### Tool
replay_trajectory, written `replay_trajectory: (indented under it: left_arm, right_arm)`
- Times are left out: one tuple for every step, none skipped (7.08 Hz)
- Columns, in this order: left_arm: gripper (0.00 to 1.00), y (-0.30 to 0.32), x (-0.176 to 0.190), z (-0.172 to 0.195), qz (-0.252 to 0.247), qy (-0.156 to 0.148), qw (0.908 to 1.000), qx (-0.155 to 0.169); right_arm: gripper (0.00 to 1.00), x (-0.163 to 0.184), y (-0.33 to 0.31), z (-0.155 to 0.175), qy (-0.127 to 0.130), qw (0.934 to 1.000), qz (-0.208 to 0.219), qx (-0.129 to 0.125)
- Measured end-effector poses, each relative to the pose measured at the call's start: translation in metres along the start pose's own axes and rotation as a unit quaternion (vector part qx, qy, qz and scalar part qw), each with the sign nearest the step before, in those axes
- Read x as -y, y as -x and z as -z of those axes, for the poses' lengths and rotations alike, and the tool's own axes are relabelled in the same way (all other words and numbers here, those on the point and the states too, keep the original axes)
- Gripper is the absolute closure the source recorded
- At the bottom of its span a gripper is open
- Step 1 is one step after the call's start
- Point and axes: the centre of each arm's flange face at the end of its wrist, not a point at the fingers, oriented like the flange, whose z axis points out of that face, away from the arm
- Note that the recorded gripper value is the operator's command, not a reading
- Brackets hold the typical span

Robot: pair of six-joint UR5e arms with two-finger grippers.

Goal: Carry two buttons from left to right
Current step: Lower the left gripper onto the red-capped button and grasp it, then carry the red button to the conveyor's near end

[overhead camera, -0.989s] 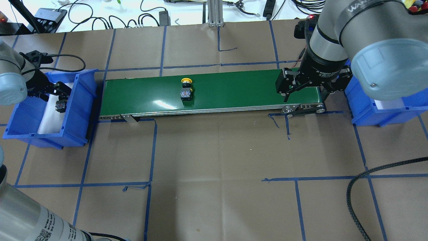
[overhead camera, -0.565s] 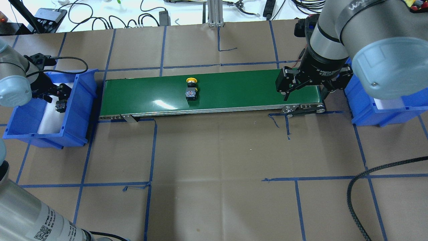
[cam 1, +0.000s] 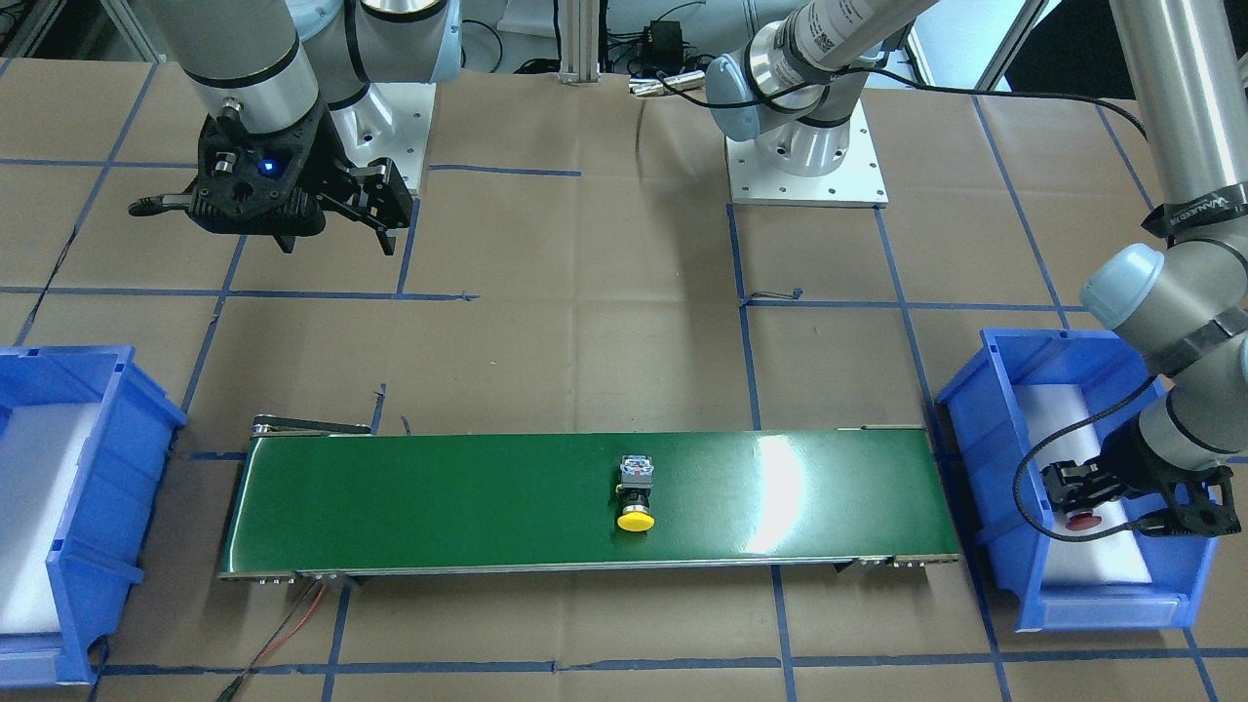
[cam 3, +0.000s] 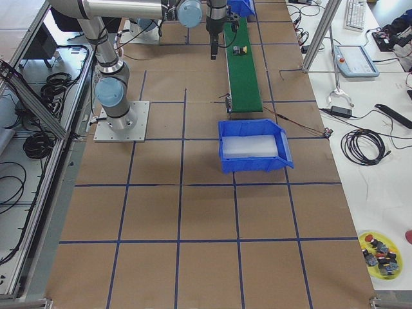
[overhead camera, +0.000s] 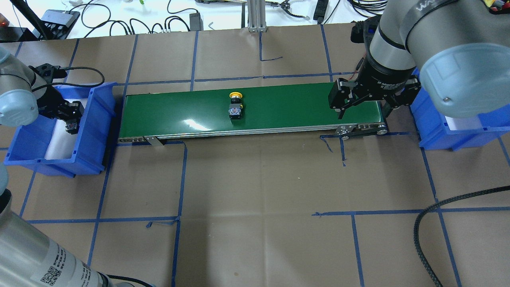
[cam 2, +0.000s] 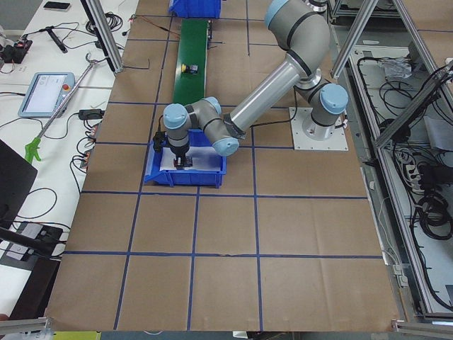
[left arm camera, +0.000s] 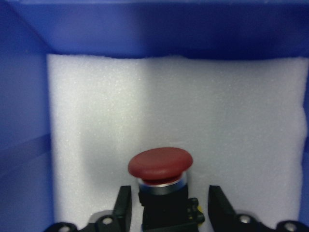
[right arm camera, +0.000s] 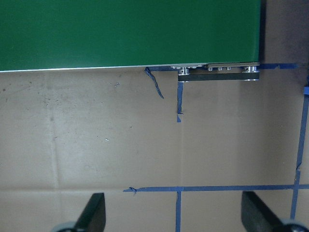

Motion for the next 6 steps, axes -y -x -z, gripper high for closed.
replay_trajectory:
  left_arm:
    - [0.95, 0.000, 0.002, 0.007, 0.000, -0.004, 1.0000, 0.003]
    - [0.95, 0.001, 0.004, 0.022, -0.001, -0.009, 0.9999, 0.006]
    - [0.95, 0.001, 0.005, 0.045, -0.002, -0.007, 1.0000, 0.006]
    - [0.95, 0.001, 0.006, 0.080, -0.002, 0.003, 1.0000, 0.002]
    - [0.95, -0.001, 0.003, 0.120, -0.003, 0.015, 0.9999, -0.004]
    - [0.95, -0.006, -0.003, 0.161, -0.003, 0.028, 0.9995, -0.011]
  right_arm:
    - [0.00, 0.000, 0.000, 0.000, -0.001, 1.0000, 0.000, 0.000]
    - [0.00, 0.000, 0.000, 0.000, -0.001, 1.0000, 0.000, 0.000]
    - [0.00, 0.000, 0.000, 0.000, 0.000, 1.0000, 0.000, 0.000]
    - [0.00, 0.000, 0.000, -0.001, 0.001, 1.0000, 0.000, 0.000]
    - [0.00, 0.000, 0.000, -0.001, 0.001, 1.0000, 0.000, 0.000]
    - [0.00, 0.000, 0.000, -0.002, 0.001, 1.0000, 0.000, 0.000]
